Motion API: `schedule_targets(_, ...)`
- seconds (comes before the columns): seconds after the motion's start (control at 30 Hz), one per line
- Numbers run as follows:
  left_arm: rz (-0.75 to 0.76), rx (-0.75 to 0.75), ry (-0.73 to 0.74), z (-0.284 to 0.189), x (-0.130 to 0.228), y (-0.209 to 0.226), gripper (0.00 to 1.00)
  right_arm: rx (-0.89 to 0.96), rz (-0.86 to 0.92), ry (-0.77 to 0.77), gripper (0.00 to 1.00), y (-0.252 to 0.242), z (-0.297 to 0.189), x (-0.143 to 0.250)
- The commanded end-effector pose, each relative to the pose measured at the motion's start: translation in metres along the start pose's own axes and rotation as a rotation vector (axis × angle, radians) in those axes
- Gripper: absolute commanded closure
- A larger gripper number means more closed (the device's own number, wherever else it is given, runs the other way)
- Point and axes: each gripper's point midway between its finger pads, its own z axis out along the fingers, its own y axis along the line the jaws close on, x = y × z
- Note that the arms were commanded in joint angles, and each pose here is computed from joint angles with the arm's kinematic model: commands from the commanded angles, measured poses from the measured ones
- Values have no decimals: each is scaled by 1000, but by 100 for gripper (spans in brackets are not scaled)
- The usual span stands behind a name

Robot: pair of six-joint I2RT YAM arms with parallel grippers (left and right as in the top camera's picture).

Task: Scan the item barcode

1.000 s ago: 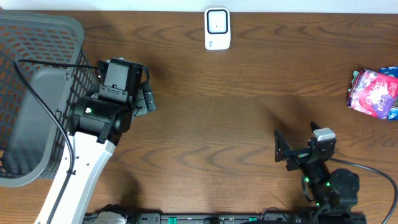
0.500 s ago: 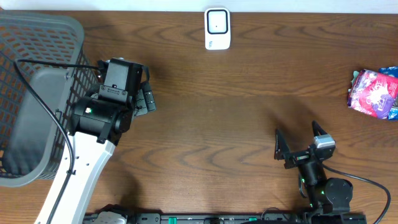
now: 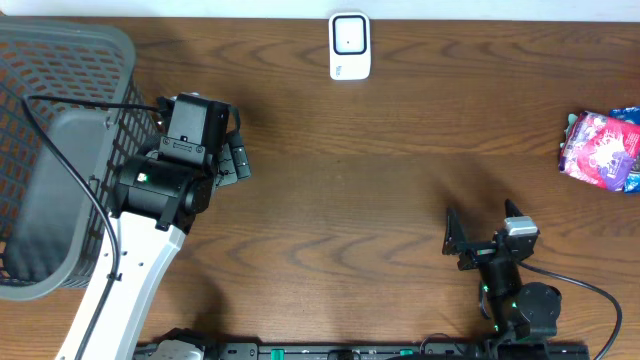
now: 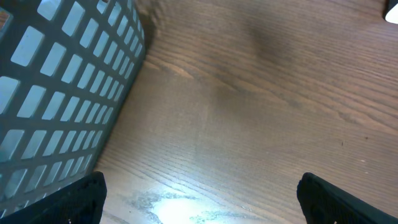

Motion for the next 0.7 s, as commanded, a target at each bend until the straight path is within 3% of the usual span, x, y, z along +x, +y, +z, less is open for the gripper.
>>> schedule_targets(0.0, -5, -18, 3, 2, 0, 3, 2, 48, -7, -1, 1, -9, 0, 1)
schedule_targets(0.67, -5, -18, 3, 2, 0, 3, 2, 5, -142, 3, 1, 0, 0, 2)
